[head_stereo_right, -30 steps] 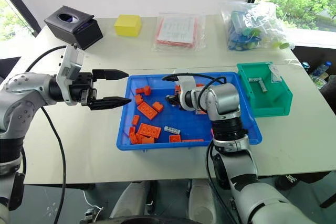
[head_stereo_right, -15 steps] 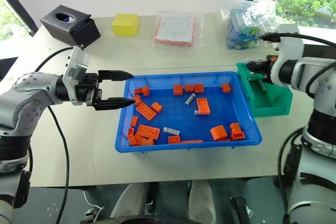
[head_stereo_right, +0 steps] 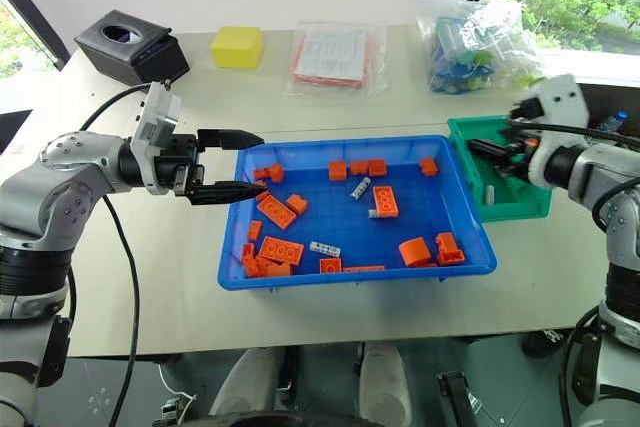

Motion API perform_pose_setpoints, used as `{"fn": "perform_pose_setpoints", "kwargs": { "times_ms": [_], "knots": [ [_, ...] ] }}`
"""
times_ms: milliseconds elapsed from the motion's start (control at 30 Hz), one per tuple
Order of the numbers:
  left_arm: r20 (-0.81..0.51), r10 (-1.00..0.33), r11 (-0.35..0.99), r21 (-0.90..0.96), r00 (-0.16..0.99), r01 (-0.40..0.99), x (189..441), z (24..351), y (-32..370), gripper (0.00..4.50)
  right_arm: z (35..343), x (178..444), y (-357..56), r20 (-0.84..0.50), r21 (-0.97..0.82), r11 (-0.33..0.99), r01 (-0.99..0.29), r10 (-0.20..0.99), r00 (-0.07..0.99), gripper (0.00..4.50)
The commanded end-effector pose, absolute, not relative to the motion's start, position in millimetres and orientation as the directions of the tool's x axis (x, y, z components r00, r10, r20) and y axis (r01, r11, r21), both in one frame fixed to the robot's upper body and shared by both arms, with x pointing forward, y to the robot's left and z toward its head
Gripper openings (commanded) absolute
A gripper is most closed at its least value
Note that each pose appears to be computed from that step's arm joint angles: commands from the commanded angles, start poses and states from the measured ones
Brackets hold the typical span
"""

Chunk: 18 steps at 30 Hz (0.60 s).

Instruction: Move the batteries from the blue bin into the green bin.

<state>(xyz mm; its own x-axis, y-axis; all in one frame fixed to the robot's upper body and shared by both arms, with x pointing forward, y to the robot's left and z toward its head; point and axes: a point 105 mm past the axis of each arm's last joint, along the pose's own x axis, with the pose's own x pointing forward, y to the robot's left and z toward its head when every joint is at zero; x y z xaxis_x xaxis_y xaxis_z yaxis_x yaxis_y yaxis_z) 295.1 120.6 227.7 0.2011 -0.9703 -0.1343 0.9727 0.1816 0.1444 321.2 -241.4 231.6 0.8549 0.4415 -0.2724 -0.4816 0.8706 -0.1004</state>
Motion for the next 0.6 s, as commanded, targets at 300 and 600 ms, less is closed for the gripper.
{"fn": "perform_pose_setpoints", "kwargs": {
  "times_ms": [300,600],
  "knots": [
    [-0.145,-0.976,0.133,0.183,0.16,0.974,287,238,118,4.5,163,275,-118,-0.516,-0.128,0.337,-0.933,0.78,0.353,3.3],
    [-0.144,-0.974,0.147,0.189,0.176,0.971,286,238,121,4.5,134,286,-88,-0.626,-0.118,0.222,-0.968,0.74,0.246,3.3]
  ]
}}
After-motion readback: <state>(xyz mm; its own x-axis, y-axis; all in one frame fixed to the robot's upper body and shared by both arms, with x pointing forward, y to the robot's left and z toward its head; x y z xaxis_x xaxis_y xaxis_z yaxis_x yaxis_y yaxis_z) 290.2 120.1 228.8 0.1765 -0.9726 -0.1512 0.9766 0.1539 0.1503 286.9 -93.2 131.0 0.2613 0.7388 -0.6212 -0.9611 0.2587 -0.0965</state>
